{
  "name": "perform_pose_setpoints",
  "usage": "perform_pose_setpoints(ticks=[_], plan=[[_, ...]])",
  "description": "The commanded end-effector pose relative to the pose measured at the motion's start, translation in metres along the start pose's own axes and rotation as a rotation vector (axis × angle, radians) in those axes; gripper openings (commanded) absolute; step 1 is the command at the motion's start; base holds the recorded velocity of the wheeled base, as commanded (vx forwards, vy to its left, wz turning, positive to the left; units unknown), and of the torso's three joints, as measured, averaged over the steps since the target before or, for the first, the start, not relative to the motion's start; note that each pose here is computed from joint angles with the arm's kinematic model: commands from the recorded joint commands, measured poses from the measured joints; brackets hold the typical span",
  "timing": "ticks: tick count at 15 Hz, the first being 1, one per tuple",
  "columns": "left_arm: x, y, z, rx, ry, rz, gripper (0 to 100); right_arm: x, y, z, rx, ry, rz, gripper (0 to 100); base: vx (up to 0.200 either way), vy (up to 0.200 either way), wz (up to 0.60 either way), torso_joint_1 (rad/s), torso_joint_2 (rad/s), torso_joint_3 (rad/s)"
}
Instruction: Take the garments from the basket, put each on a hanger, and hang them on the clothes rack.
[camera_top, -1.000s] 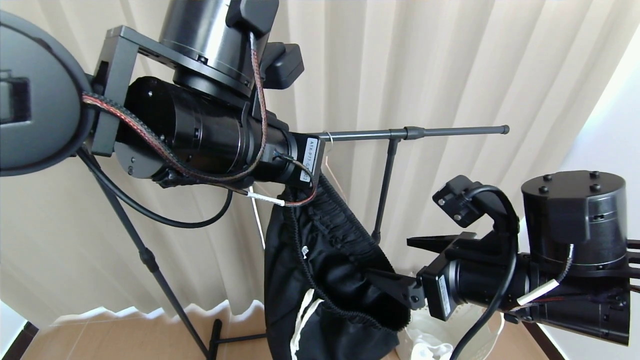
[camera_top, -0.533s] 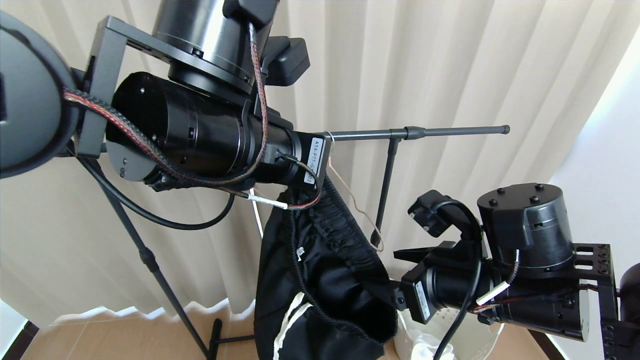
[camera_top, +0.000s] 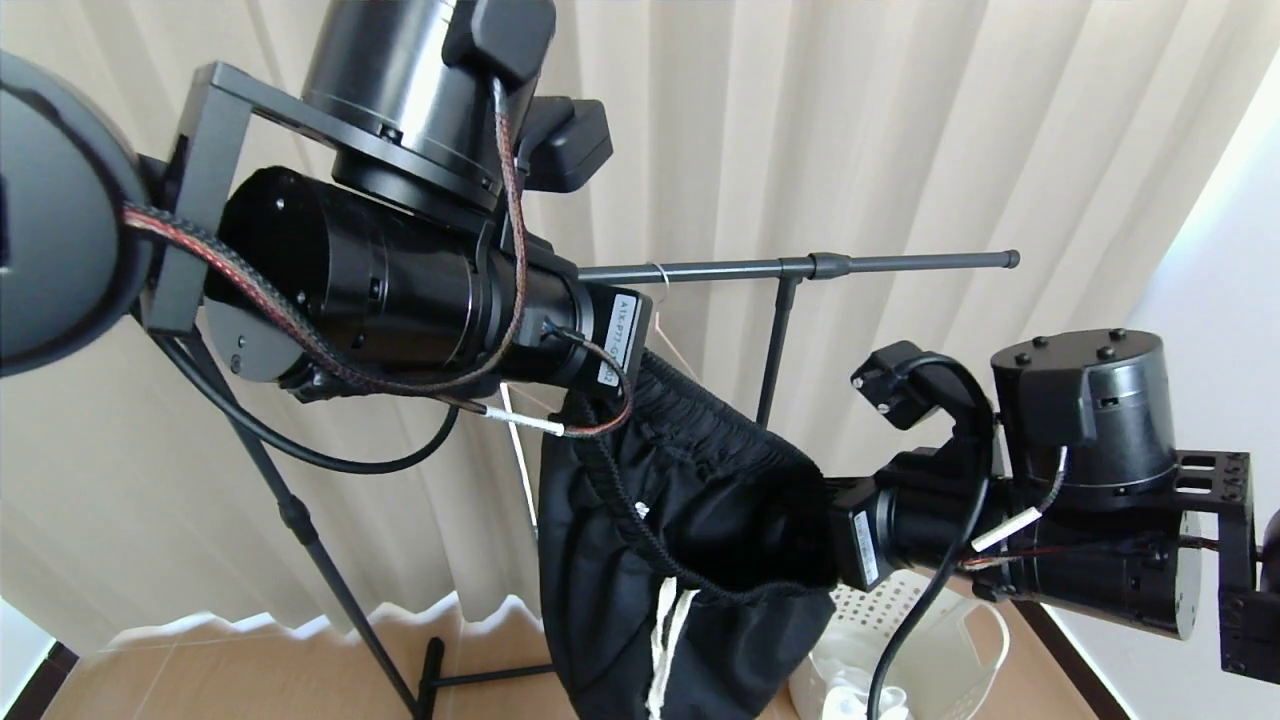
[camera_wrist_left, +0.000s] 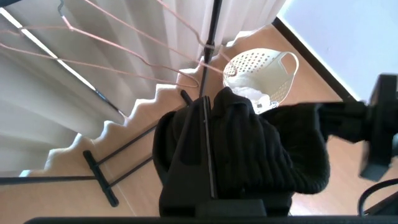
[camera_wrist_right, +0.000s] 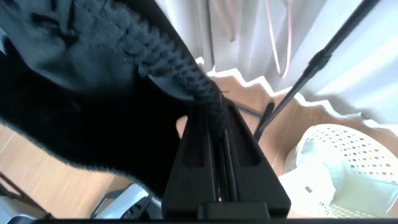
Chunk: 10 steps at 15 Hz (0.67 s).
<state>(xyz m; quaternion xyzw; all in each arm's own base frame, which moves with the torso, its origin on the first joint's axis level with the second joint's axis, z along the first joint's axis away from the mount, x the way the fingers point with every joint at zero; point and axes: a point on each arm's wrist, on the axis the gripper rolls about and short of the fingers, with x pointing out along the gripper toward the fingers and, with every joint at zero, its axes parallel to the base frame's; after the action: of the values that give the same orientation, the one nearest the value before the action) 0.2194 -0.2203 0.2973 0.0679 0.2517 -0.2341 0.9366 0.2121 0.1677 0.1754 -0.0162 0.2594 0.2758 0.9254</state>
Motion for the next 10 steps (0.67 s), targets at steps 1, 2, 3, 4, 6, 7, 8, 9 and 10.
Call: perform_pose_setpoints(ticks=[1,2,3,4,6,7,8,9,10], plan=[[0.007,0.009,-0.012,0.000,0.050,0.029,0,-0.016,-0.013,0.017,0.028,-0.080,-0.040,0,0.000,0.000,0.00,0.000,0.00,0.000],[0.011,0.011,-0.020,0.001,0.081,0.041,0,-0.021,-0.018,0.021,0.036,-0.105,-0.053,0,0.000,0.000,0.00,0.000,0.00,0.000],[0.015,0.013,-0.027,0.005,0.109,0.051,0,-0.025,-0.020,0.024,0.041,-0.119,-0.062,0,0.000,0.000,0.00,0.000,0.00,0.000],[0.020,0.014,-0.038,0.017,0.152,0.057,0,-0.028,-0.022,0.026,0.045,-0.130,-0.067,0,0.000,0.000,0.00,0.000,0.00,0.000],[0.025,0.014,-0.053,0.031,0.205,0.062,100,-0.030,-0.023,0.028,0.046,-0.140,-0.069,0,0.000,0.000,0.00,0.000,0.00,0.000],[0.026,0.014,-0.056,0.034,0.217,0.063,100,-0.030,-0.024,0.028,0.049,-0.142,-0.074,0,0.000,0.000,0.00,0.000,0.00,0.000],[0.023,0.016,-0.067,0.057,0.252,0.061,100,-0.030,-0.026,0.029,0.052,-0.149,-0.082,0,0.000,0.000,0.00,0.000,0.00,0.000],[0.018,0.018,-0.075,0.102,0.272,0.051,100,-0.030,-0.029,0.031,0.057,-0.155,-0.094,0,0.000,0.000,0.00,0.000,0.00,0.000],[0.012,0.021,-0.083,0.156,0.294,0.027,100,-0.031,-0.032,0.034,0.064,-0.165,-0.107,0,0.000,0.000,0.00,0.000,0.00,0.000]])
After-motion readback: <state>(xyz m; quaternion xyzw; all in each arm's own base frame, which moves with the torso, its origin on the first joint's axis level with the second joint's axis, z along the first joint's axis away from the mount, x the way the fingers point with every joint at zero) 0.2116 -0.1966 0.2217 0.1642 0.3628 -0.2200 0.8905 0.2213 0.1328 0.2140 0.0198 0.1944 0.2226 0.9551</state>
